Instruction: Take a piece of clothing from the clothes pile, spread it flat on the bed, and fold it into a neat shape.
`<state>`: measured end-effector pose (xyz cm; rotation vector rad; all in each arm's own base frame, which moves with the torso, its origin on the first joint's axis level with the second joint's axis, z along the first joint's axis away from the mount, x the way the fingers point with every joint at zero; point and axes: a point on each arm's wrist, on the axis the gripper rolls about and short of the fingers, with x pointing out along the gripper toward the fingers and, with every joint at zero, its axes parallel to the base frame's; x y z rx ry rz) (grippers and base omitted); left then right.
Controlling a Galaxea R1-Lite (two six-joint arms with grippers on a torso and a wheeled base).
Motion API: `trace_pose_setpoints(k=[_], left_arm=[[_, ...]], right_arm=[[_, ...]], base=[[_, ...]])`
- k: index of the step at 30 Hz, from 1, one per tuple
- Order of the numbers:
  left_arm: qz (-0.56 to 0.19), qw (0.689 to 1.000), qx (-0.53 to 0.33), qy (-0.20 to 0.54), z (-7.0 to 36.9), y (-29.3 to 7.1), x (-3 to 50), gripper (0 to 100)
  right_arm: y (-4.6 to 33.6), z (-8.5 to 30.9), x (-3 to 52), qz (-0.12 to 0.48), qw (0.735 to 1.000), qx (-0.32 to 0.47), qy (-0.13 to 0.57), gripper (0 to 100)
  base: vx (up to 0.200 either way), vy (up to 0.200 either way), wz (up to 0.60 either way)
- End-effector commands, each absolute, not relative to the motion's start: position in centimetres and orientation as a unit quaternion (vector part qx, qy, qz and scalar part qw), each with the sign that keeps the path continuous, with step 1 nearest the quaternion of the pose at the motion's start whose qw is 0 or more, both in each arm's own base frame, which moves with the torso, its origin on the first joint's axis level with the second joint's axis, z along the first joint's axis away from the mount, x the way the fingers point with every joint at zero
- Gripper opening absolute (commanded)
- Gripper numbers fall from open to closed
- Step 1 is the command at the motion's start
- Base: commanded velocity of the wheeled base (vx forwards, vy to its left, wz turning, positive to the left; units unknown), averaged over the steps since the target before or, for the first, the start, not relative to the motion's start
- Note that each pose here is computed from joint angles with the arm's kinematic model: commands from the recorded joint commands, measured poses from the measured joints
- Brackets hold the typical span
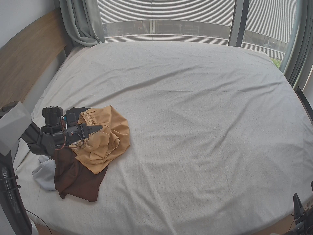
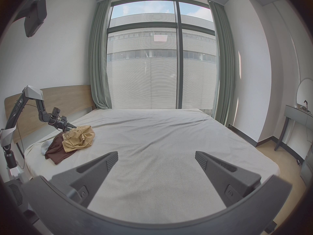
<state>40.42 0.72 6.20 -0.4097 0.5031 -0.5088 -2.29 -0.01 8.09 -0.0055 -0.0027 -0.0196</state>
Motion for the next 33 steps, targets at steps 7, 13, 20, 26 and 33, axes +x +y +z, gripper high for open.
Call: trace_pose_setpoints(k=[7,13,20,26,33], left_arm=[[-0.241,0.918,-0.228,0.214,9.5,2.5,39.4,0],[-0.24,0.917,-0.231,0.219,9.3,2.8,39.1,0],[-0.252,0.911,-0.235,0.228,8.8,2.7,39.0,100],[-0.255,0.905,-0.233,0.247,7.7,2.1,38.3,100],[-0.259,0.911,-0.225,0.23,6.6,1.8,39.2,100]], right_arm=[[0.0,7.6,-2.3,-0.011,1.0,-0.003,-0.002,100],[0.0,7.6,-2.3,-0.011,1.0,-0.003,-0.001,100],[0.0,7.6,-2.3,-0.011,1.0,-0.003,-0.002,100],[0.0,7.6,-2.3,-0.011,1.0,-0.003,-0.001,100],[0.0,7.6,-2.3,-0.011,1.0,-0.003,-0.001,100]], base=[[0.0,0.0,0.0],[0.0,0.0,0.0],[0.0,0.0,0.0],[0.0,0.0,0.0],[0.0,0.0,0.0]])
